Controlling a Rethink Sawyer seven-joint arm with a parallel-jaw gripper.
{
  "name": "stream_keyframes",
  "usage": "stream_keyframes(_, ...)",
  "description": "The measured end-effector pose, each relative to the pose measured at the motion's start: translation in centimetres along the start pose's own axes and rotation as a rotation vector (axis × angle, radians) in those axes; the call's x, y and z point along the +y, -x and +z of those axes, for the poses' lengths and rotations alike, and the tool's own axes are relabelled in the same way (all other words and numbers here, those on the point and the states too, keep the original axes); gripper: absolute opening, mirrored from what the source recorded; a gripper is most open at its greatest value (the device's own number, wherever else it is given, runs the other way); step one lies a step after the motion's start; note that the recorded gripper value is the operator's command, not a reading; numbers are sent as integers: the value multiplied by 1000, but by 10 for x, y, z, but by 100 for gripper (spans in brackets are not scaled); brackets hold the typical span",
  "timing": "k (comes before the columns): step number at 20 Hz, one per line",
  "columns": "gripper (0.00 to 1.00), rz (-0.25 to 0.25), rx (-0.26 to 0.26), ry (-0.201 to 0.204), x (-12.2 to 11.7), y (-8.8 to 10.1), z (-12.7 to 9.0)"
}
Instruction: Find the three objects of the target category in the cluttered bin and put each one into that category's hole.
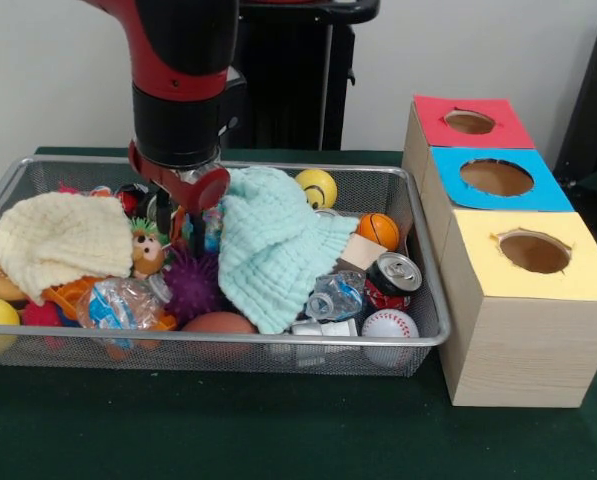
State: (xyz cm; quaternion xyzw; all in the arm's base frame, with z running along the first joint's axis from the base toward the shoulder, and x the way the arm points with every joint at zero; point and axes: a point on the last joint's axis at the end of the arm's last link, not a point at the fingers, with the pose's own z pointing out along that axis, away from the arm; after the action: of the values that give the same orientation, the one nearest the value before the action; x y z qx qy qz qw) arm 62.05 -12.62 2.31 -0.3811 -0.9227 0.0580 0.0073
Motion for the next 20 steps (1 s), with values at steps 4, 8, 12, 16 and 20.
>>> stream_keyframes(4, 100, -4, -20, 9, 5, 10, -4)
stream_keyframes(8, 100, -10, -41, 15, 11, 22, -4)
stream_keyframes(12, 100, -11, -57, 7, 11, 32, -2)
stream_keyframes(16, 100, -4, -39, -25, -2, 36, 0)
stream_keyframes(20, 100, 7, 11, -59, -17, 35, -1)
